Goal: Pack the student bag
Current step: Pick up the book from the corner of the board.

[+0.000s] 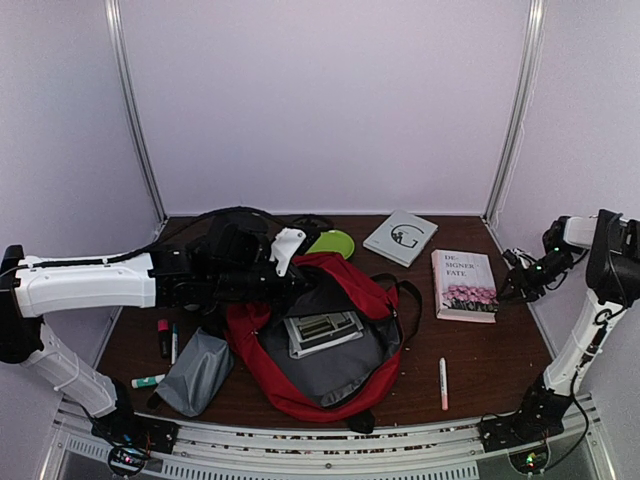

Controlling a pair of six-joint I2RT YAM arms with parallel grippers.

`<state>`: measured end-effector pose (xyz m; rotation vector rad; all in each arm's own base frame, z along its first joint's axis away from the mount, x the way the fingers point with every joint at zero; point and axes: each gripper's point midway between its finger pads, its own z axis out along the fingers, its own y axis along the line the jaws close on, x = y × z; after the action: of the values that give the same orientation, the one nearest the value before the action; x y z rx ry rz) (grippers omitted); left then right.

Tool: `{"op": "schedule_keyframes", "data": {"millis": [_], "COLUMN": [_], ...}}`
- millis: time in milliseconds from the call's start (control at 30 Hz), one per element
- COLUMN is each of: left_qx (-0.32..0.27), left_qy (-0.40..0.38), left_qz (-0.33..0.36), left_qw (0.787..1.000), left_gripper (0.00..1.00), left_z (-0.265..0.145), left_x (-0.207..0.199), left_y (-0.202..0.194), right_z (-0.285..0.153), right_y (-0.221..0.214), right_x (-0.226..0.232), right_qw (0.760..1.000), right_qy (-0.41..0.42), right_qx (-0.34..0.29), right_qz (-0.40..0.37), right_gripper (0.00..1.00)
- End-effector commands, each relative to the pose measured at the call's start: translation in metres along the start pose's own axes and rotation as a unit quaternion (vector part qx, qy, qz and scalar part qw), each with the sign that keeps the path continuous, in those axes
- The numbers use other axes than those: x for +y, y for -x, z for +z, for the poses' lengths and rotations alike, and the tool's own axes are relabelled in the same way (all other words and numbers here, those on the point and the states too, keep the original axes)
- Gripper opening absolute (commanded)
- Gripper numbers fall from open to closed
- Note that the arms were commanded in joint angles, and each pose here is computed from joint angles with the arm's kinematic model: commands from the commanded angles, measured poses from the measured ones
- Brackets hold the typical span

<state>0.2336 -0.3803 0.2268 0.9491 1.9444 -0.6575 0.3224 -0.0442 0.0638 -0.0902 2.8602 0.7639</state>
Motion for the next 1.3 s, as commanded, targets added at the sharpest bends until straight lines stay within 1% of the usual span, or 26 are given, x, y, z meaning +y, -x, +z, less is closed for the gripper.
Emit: {"op": "schedule_keyframes", "data": {"millis": [0, 167, 467, 767, 900, 1067, 1267], "left_qx": [-0.032, -0.026, -0.023, -0.022, -0.02, -0.019, -0.018], "left_qy": [-0.009, -0.011, -0.02, -0.026, -0.022, -0.02, -0.021], "left_qz": [-0.007, -0.001, 0.002, 0.001, 0.0, -0.002, -0.002], "left_qw": [0.999, 1.0, 1.0, 0.999, 1.0, 1.0, 1.0], "left_gripper": [0.0, 0.0, 0.0, 0.0, 0.0, 0.0, 0.0], "left_z": [0.003, 0.005, 0.005, 0.005, 0.003, 0.004, 0.005], "left_x": [-0.001, -0.003, -0.006, -0.007, -0.006, -0.005, -0.006], "left_y": [0.017, 0.016, 0.016, 0.016, 0.015, 0.013, 0.014], "right_z": [0.002, 0.009, 0.02, 0.023, 0.025, 0.024, 0.024], "right_y": [0.006, 0.006, 0.01, 0.014, 0.013, 0.015, 0.016], "right_x": [0.001, 0.003, 0.01, 0.014, 0.016, 0.021, 0.026], "right_qw": [1.0, 0.999, 0.995, 0.99, 0.988, 0.986, 0.981], "right_qy": [0.019, 0.043, 0.097, 0.131, 0.143, 0.16, 0.184], "right_qx": [-0.003, 0.002, 0.007, 0.008, 0.008, 0.002, 0.0], "right_qz": [0.008, 0.014, 0.031, 0.044, 0.049, 0.049, 0.056], "right_gripper": [0.47, 0.46, 0.35, 0.34, 0.31, 0.23, 0.05]}}
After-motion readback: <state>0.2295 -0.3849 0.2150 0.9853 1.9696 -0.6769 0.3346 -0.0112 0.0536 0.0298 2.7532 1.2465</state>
